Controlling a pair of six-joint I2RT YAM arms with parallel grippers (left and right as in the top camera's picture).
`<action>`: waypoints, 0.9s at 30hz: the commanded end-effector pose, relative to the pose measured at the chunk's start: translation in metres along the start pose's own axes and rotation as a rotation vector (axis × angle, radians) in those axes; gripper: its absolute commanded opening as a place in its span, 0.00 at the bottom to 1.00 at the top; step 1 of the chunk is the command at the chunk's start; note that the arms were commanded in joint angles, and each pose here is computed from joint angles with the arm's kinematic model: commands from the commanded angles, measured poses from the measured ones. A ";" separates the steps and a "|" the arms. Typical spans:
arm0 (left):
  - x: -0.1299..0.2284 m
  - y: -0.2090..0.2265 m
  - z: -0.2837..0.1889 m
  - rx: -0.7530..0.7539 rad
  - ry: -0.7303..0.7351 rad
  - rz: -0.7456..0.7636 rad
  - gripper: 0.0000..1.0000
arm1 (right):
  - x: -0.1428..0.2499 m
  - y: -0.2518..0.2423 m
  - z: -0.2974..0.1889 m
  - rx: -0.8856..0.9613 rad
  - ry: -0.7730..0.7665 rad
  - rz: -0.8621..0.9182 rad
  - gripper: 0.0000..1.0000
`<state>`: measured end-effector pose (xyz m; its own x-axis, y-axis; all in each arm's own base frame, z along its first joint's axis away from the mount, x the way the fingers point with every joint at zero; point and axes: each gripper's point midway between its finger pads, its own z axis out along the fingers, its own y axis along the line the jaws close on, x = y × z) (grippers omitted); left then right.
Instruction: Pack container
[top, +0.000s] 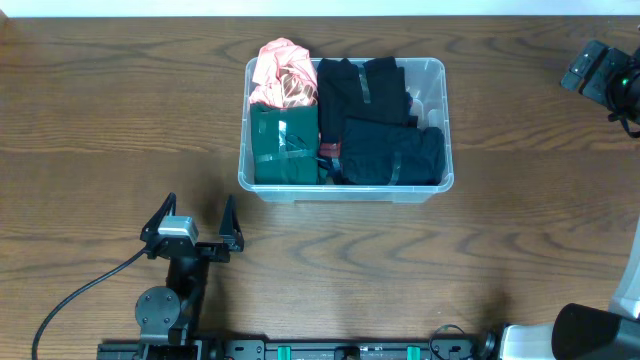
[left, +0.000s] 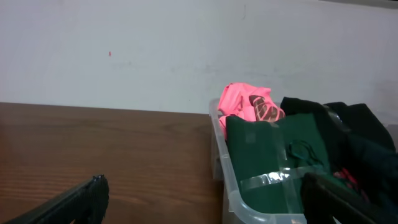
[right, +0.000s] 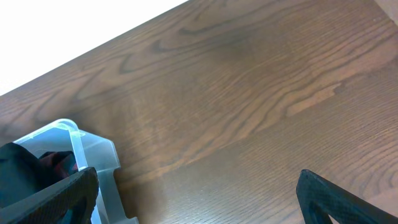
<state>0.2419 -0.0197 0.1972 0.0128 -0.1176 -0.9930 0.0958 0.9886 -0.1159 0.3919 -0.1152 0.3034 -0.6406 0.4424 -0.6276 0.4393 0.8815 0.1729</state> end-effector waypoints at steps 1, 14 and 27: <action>0.009 0.004 0.000 -0.015 0.016 0.012 0.98 | 0.001 -0.002 0.003 0.004 0.009 0.014 0.99; 0.057 0.008 0.000 -0.021 0.166 -0.001 0.98 | 0.001 -0.002 0.003 0.004 0.009 0.015 0.99; 0.058 0.008 0.000 -0.021 0.170 -0.001 0.98 | 0.001 -0.002 0.003 0.004 0.009 0.015 0.99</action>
<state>0.2445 -0.0172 0.1537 -0.1089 -0.1133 -0.9876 0.0705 0.9901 -0.1214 0.3918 -0.1151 0.3032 -0.6411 0.4425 -0.6270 0.4395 0.8815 0.1727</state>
